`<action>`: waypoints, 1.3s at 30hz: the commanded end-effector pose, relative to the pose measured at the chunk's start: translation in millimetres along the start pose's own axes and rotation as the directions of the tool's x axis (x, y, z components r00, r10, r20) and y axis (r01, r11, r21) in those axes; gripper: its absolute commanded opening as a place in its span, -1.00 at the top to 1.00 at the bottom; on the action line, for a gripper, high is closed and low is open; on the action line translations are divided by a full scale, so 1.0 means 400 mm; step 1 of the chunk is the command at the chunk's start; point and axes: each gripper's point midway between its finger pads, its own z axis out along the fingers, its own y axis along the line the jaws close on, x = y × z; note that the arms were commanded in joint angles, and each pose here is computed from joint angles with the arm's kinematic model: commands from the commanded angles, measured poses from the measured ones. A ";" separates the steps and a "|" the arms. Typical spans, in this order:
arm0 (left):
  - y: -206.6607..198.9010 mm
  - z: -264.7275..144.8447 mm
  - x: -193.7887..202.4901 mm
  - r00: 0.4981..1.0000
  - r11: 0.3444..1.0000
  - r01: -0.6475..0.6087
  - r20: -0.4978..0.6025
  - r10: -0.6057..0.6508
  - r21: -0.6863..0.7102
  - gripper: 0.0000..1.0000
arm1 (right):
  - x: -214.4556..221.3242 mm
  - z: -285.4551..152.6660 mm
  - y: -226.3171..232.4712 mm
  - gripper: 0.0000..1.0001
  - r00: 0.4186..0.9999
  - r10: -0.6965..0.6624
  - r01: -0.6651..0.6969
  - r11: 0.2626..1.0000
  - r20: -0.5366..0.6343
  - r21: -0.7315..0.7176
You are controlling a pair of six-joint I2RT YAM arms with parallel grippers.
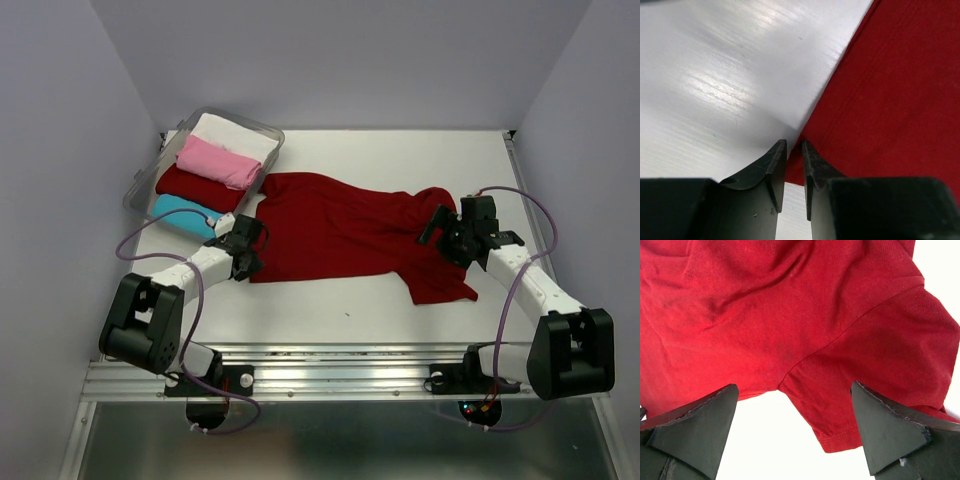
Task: Roll the t-shirts
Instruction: Flatten out the T-shirt at the center of the board.
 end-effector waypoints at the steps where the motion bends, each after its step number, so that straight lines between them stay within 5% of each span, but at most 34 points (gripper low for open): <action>1: 0.007 0.003 -0.006 1.000 1.000 0.012 0.019 -0.012 -0.010 0.51 | -0.023 -0.009 0.005 -1.00 0.999 0.004 -0.004 1.000 0.034 -0.003; 7: -0.005 -0.012 -0.021 0.999 1.000 0.014 0.033 -0.014 0.015 1.00 | -0.021 -0.008 0.006 -1.00 1.000 0.008 -0.007 1.000 0.030 -0.006; 15: -0.048 -0.069 -0.056 0.996 0.990 0.033 0.073 -0.043 0.136 1.00 | -0.012 -0.006 -0.011 -1.00 0.999 0.020 -0.021 1.000 0.027 0.023; 23: -0.073 -0.140 -0.110 0.991 0.979 -0.003 0.129 -0.024 0.202 1.00 | 0.078 0.006 -0.193 -1.00 0.981 0.193 -0.174 0.901 -0.007 0.398; 27: -0.085 -0.164 -0.129 0.989 0.975 -0.014 0.144 -0.019 0.223 1.00 | 0.121 -0.010 -0.184 -1.00 0.963 0.268 -0.239 0.898 -0.027 0.368; 35: -0.109 -0.208 -0.189 0.980 0.969 -0.017 0.196 -0.032 0.248 1.00 | 0.107 -0.086 -0.174 -1.00 0.950 0.283 -0.307 0.926 0.135 0.222; 39: -0.119 -0.217 -0.223 0.975 0.971 -0.016 0.217 -0.037 0.240 1.00 | 0.134 -0.090 -0.193 -1.00 0.944 0.309 -0.329 0.908 0.115 0.260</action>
